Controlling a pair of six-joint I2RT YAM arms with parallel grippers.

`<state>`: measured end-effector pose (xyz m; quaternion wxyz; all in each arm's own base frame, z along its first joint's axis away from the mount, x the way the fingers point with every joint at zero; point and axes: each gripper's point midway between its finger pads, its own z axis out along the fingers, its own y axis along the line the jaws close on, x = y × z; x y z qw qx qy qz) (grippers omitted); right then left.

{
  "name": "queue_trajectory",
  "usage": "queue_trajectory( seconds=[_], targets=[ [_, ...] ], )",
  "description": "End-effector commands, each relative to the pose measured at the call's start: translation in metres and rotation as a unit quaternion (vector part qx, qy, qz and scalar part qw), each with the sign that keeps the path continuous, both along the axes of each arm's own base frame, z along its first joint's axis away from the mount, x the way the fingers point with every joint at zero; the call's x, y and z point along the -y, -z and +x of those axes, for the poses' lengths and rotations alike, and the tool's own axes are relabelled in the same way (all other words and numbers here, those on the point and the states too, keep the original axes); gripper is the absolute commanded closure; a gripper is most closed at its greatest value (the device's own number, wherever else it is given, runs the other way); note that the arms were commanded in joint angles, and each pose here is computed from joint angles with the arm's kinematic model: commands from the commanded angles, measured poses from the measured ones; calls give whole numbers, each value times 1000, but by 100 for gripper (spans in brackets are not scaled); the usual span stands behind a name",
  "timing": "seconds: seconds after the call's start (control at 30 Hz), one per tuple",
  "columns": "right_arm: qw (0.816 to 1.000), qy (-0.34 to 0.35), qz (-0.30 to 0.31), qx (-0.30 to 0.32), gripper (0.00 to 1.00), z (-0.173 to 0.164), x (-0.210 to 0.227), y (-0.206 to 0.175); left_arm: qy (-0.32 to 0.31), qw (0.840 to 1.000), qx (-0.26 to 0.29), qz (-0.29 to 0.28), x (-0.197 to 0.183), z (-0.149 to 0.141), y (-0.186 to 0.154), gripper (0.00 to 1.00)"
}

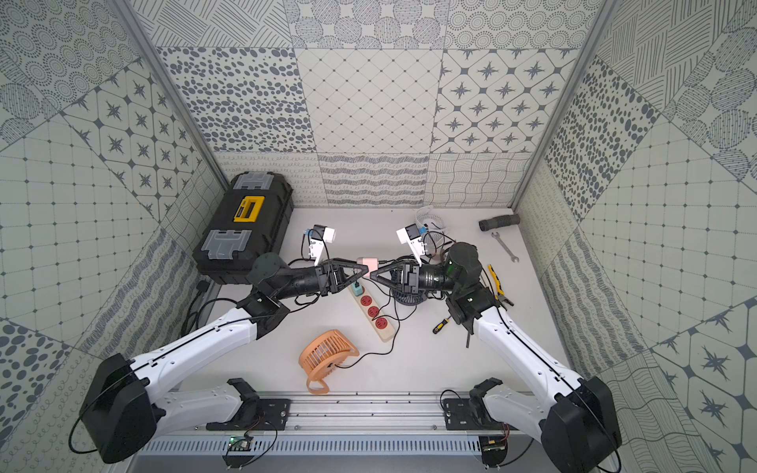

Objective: Plug the desk fan into the power strip
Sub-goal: Pick up the plug from the center of the board, then insert the plug into the socket.

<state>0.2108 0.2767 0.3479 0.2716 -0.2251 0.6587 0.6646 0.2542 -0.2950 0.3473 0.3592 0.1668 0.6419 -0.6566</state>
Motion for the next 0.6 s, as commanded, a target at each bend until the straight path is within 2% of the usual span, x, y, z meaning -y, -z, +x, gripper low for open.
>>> queue_trajectory(
  seconds=[0.0, 0.07, 0.13, 0.2, 0.3, 0.37, 0.47, 0.53, 0.57],
  targets=[
    [999, 44, -25, 18, 100, 7, 6, 8, 2, 998, 24, 55, -2, -8, 22, 67],
    [997, 58, -57, 8, 100, 8, 9, 26, -19, 997, 24, 71, -7, -5, 29, 45],
    [992, 77, -100, -5, 100, 10, 15, 49, -45, 995, 20, 89, -14, 1, 36, 31],
    [984, 95, -147, -16, 100, 11, 22, 73, -79, 990, 9, 120, -23, 8, 51, 26],
    [964, 122, -233, -34, 100, 13, 34, 113, -146, 973, -16, 178, -45, 19, 77, 22],
    [939, 143, -312, -31, 100, 13, 43, 138, -185, 958, -47, 215, -61, 26, 100, 22],
    [877, 167, -451, -11, 100, 15, 60, 170, -220, 938, -87, 253, -77, 32, 131, 23],
    [841, 163, -516, 1, 100, 16, 64, 185, -228, 930, -109, 267, -82, 35, 151, 25],
    [831, 155, -534, 4, 100, 16, 62, 191, -232, 925, -120, 276, -85, 37, 162, 27]
  ],
)
